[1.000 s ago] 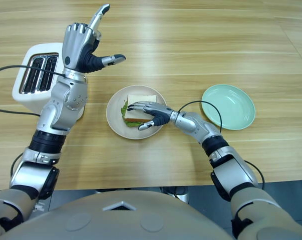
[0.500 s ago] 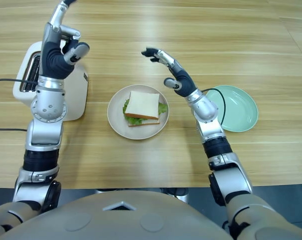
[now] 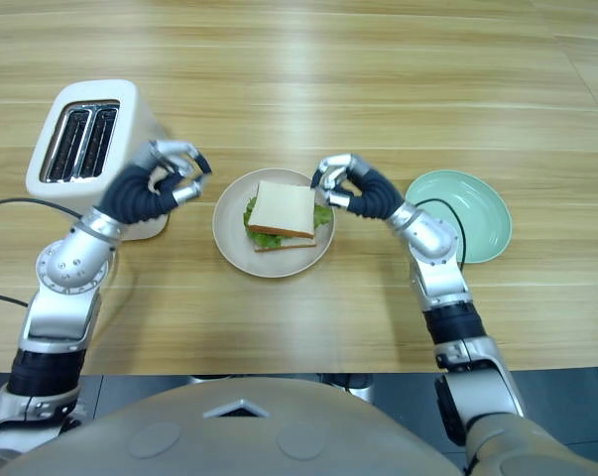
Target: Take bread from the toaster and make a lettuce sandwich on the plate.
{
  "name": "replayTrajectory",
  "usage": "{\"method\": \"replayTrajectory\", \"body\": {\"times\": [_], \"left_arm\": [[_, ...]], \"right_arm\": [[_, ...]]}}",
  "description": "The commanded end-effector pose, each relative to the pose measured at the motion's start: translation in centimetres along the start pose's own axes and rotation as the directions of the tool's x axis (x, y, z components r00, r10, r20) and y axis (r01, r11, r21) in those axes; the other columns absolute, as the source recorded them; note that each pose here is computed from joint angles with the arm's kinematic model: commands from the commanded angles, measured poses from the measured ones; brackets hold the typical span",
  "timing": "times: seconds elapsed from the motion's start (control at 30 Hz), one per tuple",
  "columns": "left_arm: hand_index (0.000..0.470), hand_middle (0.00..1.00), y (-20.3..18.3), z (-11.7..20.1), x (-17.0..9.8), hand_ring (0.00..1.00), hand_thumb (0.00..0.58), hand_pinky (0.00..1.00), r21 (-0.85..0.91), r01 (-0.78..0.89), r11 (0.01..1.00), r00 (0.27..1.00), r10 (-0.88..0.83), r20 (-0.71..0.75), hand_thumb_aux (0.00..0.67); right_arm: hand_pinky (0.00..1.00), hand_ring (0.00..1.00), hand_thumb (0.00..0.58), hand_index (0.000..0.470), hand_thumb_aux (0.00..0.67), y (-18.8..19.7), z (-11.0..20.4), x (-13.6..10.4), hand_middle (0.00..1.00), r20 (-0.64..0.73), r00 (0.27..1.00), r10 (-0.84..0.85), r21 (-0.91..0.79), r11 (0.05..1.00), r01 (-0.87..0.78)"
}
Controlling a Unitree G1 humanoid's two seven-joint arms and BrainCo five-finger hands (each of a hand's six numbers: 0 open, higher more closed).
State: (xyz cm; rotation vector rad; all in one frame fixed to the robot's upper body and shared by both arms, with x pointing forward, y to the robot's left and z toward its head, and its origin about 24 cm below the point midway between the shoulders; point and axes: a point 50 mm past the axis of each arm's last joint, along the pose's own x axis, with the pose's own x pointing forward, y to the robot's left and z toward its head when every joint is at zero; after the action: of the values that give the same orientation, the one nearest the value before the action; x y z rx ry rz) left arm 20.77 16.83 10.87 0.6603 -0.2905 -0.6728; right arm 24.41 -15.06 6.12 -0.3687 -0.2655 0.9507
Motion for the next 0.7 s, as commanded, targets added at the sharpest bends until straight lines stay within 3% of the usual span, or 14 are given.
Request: {"method": "replayTrajectory", "body": {"times": [0.03,0.23,0.43,0.53,0.7], "left_arm": [[0.460,1.00,-3.5,-1.0,-0.8,1.00,0.580,1.00,-0.072,0.248,0.966,0.968,-0.250,-0.026,0.670],[0.460,1.00,-8.2,-4.1,-2.6,1.00,0.580,1.00,-0.053,0.521,0.852,0.832,-0.521,-0.191,0.670],[0.460,1.00,-10.1,-5.5,-4.1,1.00,0.580,1.00,-0.025,0.628,0.778,0.742,-0.609,-0.279,0.670],[0.460,1.00,-10.2,-6.6,-3.3,1.00,0.580,1.00,0.075,0.635,0.769,0.742,-0.580,-0.336,0.670],[0.460,1.00,-9.2,-7.7,0.2,1.00,0.580,1.00,0.283,0.541,0.792,0.826,-0.437,-0.356,0.670]], "right_arm": [[1.00,1.00,0.580,0.460,0.670,2.9,-1.3,-0.4,1.00,-0.141,0.973,0.180,-0.067,0.979,-0.191],[1.00,1.00,0.580,0.460,0.670,5.8,-3.5,-0.4,1.00,-0.293,0.928,0.229,-0.091,0.960,-0.266],[1.00,1.00,0.580,0.460,0.670,7.2,-4.0,-0.9,1.00,-0.360,0.890,0.279,-0.104,0.936,-0.335],[1.00,1.00,0.580,0.460,0.670,7.4,-4.0,-0.7,1.00,-0.366,0.888,0.278,-0.106,0.936,-0.336],[1.00,1.00,0.580,0.460,0.670,6.0,-3.9,0.6,1.00,-0.357,0.908,0.221,-0.180,0.937,-0.299]]}}
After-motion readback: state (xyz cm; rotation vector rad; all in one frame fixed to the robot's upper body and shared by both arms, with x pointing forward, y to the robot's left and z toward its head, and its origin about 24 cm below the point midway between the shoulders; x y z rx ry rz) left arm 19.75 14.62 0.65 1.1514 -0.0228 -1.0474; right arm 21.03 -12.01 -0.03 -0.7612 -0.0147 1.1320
